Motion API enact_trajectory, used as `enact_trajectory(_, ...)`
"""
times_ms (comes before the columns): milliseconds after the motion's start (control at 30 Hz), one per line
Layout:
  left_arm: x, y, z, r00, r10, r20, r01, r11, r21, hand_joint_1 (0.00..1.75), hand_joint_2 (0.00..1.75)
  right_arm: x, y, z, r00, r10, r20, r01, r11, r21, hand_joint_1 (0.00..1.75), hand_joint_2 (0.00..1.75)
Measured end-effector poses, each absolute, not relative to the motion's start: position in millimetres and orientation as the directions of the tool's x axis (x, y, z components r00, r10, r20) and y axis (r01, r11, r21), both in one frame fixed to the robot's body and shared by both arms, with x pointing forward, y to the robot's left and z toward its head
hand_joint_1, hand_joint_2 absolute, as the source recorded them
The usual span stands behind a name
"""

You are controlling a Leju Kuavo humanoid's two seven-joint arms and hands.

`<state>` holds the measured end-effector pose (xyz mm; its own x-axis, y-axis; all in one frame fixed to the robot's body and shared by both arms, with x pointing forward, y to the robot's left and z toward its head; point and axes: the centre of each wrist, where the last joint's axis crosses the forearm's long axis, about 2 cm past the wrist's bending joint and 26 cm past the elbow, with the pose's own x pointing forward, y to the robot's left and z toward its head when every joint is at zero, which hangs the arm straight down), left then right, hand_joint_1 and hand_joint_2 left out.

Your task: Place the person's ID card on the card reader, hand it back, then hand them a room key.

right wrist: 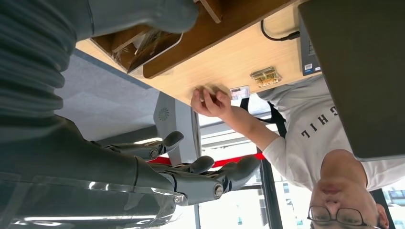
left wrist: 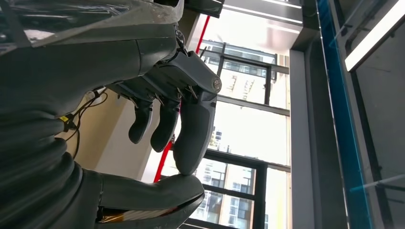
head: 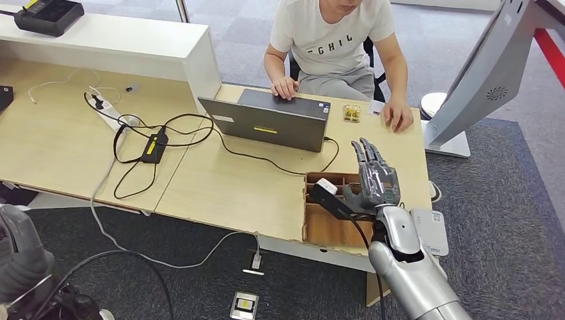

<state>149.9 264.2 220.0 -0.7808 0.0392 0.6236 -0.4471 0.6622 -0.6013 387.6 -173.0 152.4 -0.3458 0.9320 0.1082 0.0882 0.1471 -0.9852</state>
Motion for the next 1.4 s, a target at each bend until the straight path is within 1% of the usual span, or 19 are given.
enact_trajectory(100,149,264,219,-0.779,0.039,0.626,-0.450,0.661,-0.601,1.30,1.75,390,-174,150,-0.335,0.937,0.100,0.083,0.135,-0.987,0.56,1.75)
enact_trajectory(533,148,263,218,-0.774,0.044,0.632,-0.456,0.654,-0.604,1.31,1.75,396,-186,136,-0.275,0.959,0.067,0.036,0.080,-0.996,0.51,1.75)
enact_trajectory(567,148,263,218,-0.774,0.044,0.632,-0.456,0.654,-0.604,1.31,1.75,396,-187,135,-0.271,0.960,0.065,0.032,0.076,-0.997,0.45,1.75)
enact_trajectory(667,148,263,218,-0.774,0.044,0.632,-0.456,0.653,-0.604,1.31,1.75,396,-190,132,-0.265,0.962,0.060,0.025,0.069,-0.997,0.13,1.75)
enact_trajectory(700,148,263,218,-0.774,0.045,0.632,-0.456,0.653,-0.605,1.32,1.75,396,-191,132,-0.263,0.963,0.058,0.024,0.067,-0.997,0.05,1.75)
enact_trajectory(733,148,263,218,-0.774,0.046,0.632,-0.455,0.653,-0.605,1.32,1.75,396,-191,132,-0.260,0.964,0.057,0.025,0.066,-0.998,0.02,1.75)
enact_trajectory(800,148,263,218,-0.774,0.049,0.631,-0.454,0.651,-0.608,1.34,1.75,397,-193,132,-0.256,0.965,0.054,0.029,0.064,-0.998,0.02,1.75)
enact_trajectory(867,148,263,218,-0.774,0.051,0.631,-0.453,0.650,-0.609,1.34,1.75,398,-194,132,-0.251,0.967,0.051,0.031,0.061,-0.998,0.11,1.75)
enact_trajectory(900,148,263,218,-0.775,0.051,0.630,-0.453,0.650,-0.610,1.34,1.75,398,-195,132,-0.249,0.967,0.049,0.030,0.059,-0.998,0.25,1.75)
enact_trajectory(1000,148,263,218,-0.775,0.052,0.630,-0.453,0.650,-0.610,1.35,1.75,398,-198,131,-0.245,0.969,0.042,0.025,0.050,-0.998,1.41,1.75)
enact_trajectory(1033,148,263,218,-0.775,0.053,0.630,-0.453,0.649,-0.611,1.36,1.75,398,-199,131,-0.243,0.969,0.040,0.022,0.047,-0.999,1.71,1.75)
enact_trajectory(1067,148,263,218,-0.775,0.055,0.630,-0.452,0.649,-0.612,1.36,1.75,397,-200,130,-0.242,0.970,0.037,0.017,0.043,-0.999,1.75,1.75)
enact_trajectory(1400,149,263,219,-0.780,0.068,0.622,-0.440,0.647,-0.622,1.39,1.75,397,-209,127,-0.226,0.974,0.026,0.002,0.028,-1.000,1.75,1.75)
